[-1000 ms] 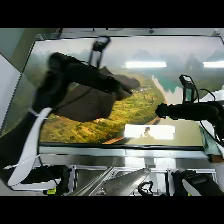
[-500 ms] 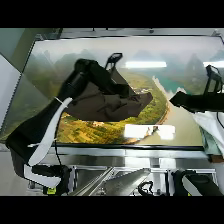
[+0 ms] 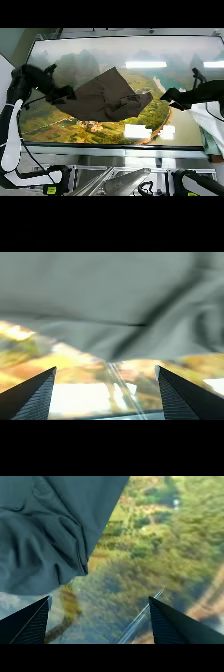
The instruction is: Fold the shirts.
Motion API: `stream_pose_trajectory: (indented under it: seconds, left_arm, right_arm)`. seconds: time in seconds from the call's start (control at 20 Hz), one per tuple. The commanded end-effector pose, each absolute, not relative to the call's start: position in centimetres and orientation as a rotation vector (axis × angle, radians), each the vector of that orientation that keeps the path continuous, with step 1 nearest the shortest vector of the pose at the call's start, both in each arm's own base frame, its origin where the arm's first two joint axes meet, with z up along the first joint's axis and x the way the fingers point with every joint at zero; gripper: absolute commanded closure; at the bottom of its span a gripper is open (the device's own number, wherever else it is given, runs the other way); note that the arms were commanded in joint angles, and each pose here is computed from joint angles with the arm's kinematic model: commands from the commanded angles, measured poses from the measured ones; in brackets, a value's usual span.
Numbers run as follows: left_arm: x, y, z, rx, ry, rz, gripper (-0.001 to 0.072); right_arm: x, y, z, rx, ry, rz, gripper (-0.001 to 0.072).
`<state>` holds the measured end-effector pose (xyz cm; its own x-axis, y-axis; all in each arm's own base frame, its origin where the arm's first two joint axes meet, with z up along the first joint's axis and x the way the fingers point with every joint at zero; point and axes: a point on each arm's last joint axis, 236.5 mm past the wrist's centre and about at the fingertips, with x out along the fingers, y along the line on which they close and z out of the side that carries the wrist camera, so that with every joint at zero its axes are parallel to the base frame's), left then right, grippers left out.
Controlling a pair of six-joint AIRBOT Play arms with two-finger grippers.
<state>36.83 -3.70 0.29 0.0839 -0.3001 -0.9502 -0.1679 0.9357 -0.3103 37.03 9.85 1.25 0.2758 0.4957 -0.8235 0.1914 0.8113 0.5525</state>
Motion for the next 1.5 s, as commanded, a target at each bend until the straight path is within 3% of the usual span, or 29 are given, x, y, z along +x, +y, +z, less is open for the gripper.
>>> stream_pose_trajectory:
  seconds: [0.0,0.15,0.35,0.55,0.85,0.9,1.1,1.15,1.2,1.25,1.45]
  left_arm:
    - [35.0,-0.6,-4.9,-0.657,1.486,-0.071,0.0001]
    - [33.8,0.1,-8.7,-0.731,1.566,-0.078,0.0001]
    - [33.8,0.1,-11.8,-0.741,1.612,-0.081,0.0001]
    - [36.6,1.0,-11.2,-0.711,1.554,-0.082,0.0001]
    - [41.1,-0.5,-8.5,-0.604,1.438,-0.13,0.0003]
    - [41.6,-0.8,-8.5,-0.592,1.424,-0.133,0.0031]
    - [41.8,-1.7,-8.7,-0.563,1.423,-0.147,0.0682]
    - [41.8,-1.7,-8.7,-0.563,1.423,-0.146,0.0693]
    - [41.8,-1.7,-8.7,-0.563,1.422,-0.146,0.0693]
    - [41.8,-1.6,-8.7,-0.566,1.422,-0.143,0.0694]
    - [42.7,-1.3,-6.6,-0.549,1.35,-0.139,0.0694]
  right_arm:
    - [39.0,13.0,-2.3,0.732,1.336,0.251,0.0017]
    - [39.7,15.6,-3.6,0.82,1.356,0.303,0.0017]
    - [38.6,19.2,-1.3,0.709,1.337,0.469,0.0017]
    - [39.8,20.9,2.6,0.65,1.242,0.536,0.0017]
    - [39.8,22.6,1.9,0.625,1.249,0.557,0.0018]
    - [39.8,23.1,1.3,0.623,1.26,0.557,0.0019]
    - [39.1,25.0,-2.0,0.607,1.344,0.566,0.0026]
    - [39.5,25.3,-2.5,0.605,1.342,0.562,0.0122]
    - [40.0,25.5,-2.7,0.601,1.335,0.56,0.0466]
    - [40.6,25.5,-2.7,0.587,1.317,0.569,0.0673]
    - [43.9,25.5,0.6,0.579,1.195,0.582,0.0686]
